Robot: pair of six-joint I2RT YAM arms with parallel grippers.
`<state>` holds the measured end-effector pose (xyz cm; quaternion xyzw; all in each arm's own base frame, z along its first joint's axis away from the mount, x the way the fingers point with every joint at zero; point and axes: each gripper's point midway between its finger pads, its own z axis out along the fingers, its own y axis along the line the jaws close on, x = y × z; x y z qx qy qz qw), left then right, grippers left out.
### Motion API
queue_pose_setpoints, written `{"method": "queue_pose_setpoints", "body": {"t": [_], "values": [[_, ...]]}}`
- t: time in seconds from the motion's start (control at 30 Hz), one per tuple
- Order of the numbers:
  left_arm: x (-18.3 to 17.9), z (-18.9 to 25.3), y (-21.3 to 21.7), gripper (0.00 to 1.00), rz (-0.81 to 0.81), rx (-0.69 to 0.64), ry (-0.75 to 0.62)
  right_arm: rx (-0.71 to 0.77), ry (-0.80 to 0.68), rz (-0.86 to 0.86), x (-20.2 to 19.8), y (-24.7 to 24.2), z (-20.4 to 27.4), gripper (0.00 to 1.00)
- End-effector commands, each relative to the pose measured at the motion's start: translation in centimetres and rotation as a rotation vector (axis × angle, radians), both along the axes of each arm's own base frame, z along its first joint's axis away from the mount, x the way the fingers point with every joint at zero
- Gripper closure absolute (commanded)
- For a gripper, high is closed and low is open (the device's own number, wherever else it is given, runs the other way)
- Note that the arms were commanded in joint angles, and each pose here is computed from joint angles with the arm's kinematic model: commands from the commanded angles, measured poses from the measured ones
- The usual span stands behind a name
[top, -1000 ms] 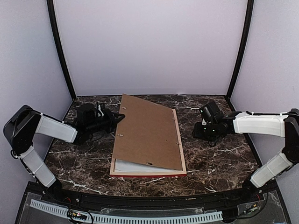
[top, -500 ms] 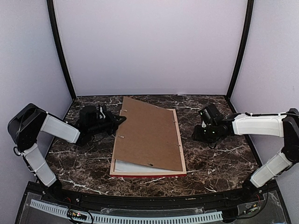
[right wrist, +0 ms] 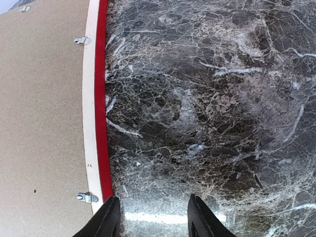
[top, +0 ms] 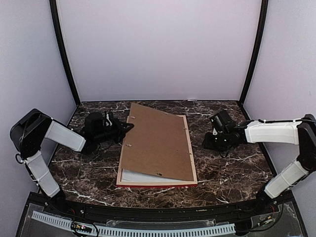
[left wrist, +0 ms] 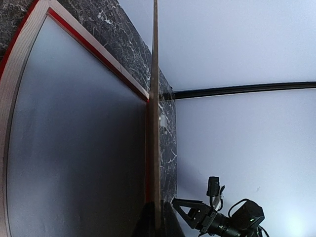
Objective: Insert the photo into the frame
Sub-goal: Place the backboard on the frame body.
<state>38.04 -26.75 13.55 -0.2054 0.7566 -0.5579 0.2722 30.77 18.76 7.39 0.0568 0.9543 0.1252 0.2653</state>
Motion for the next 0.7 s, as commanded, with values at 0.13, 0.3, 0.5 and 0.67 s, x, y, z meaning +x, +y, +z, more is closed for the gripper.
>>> {"method": "queue_pose_setpoints", "body": {"t": [0.13, 0.3, 0.5, 0.67], "values": [[0.5, 3.5, -1.3, 1.0, -0.047, -0.033, -0.118, 0.015, -0.002, 0.003, 0.2, 0.2, -0.3, 0.53], [0.5, 2.9, -1.3, 1.0, -0.047, -0.019, -0.111, 0.02, 0.002, 0.007, 0.2, 0.4, -0.5, 0.53], [0.6, 2.3, -1.2, 1.0, -0.045, 0.003, -0.113, 0.032, 0.01, 0.013, 0.2, 0.7, -0.8, 0.53], [0.8, 2.4, -1.1, 1.0, -0.039, 0.02, -0.129, 0.034, 0.014, 0.015, 0.2, 0.8, -1.0, 0.53]]}}
